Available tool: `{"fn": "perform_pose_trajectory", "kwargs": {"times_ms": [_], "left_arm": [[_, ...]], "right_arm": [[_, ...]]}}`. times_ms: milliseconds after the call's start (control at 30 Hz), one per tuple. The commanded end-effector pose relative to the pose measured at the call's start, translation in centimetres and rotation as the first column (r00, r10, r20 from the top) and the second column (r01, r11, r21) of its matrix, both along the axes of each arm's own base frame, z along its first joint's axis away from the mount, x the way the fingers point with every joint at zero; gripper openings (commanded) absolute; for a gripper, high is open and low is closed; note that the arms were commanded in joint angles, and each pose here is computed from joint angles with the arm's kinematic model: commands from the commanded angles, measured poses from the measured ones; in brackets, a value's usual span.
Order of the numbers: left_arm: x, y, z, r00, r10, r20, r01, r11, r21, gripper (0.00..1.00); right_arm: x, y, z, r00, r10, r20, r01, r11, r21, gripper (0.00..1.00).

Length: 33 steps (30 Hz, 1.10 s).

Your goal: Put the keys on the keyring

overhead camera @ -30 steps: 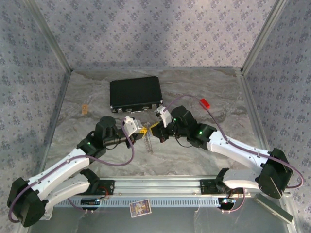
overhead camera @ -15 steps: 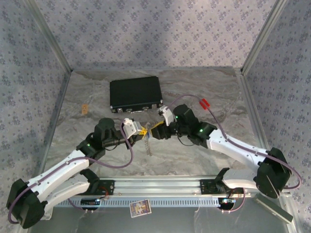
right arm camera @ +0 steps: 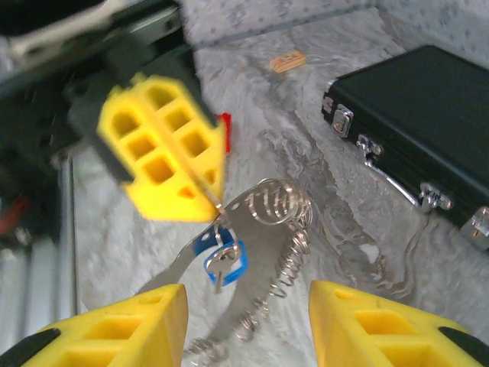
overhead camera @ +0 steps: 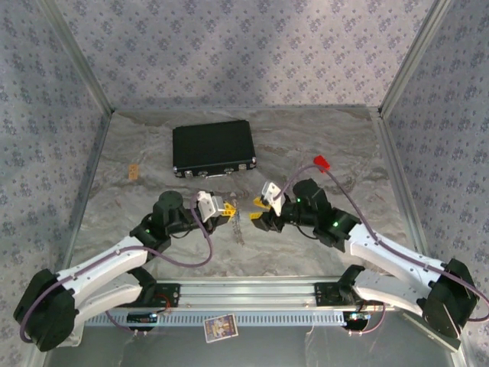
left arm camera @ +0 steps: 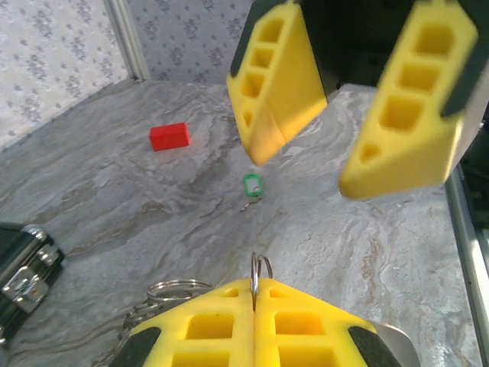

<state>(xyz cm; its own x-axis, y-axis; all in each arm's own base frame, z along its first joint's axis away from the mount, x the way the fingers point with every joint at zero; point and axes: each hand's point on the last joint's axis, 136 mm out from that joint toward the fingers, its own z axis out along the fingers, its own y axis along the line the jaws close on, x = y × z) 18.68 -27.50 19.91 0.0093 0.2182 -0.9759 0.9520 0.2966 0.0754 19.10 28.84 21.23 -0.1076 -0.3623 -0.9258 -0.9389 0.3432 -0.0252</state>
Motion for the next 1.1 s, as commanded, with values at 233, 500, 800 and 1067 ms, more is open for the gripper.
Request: {"fn": "perform_pose_trajectory", "kwargs": {"times_ms": [233, 500, 800, 1067], "left_arm": [[-2.1, -1.7, 3.7, 0.971, -0.187, 0.146, 0.199, 0.977, -0.077, 0.00], [-2.3, -1.7, 3.9, 0.969, -0.190, 0.156, 0.204, 0.976, -0.077, 0.00], [-2.7, -1.6, 4.1, 0.967, -0.196, 0.164, 0.210, 0.975, -0.071, 0.00], [-2.8, -1.6, 4.1, 0.965, -0.201, 0.165, 0.215, 0.974, -0.066, 0.00]], "right_arm": [[-0.8, 0.5, 0.6, 0.974, 0.185, 0.131, -0.172, 0.979, -0.105, 0.31], [-1.3, 1.2, 0.3, 0.976, 0.213, 0.049, -0.210, 0.976, -0.066, 0.32], [-0.7, 1.8, 0.0, 0.979, 0.203, -0.003, -0.203, 0.977, -0.057, 0.17], [-1.4, 2.0, 0.2, 0.969, 0.248, -0.018, -0.249, 0.968, -0.039, 0.13]]}}
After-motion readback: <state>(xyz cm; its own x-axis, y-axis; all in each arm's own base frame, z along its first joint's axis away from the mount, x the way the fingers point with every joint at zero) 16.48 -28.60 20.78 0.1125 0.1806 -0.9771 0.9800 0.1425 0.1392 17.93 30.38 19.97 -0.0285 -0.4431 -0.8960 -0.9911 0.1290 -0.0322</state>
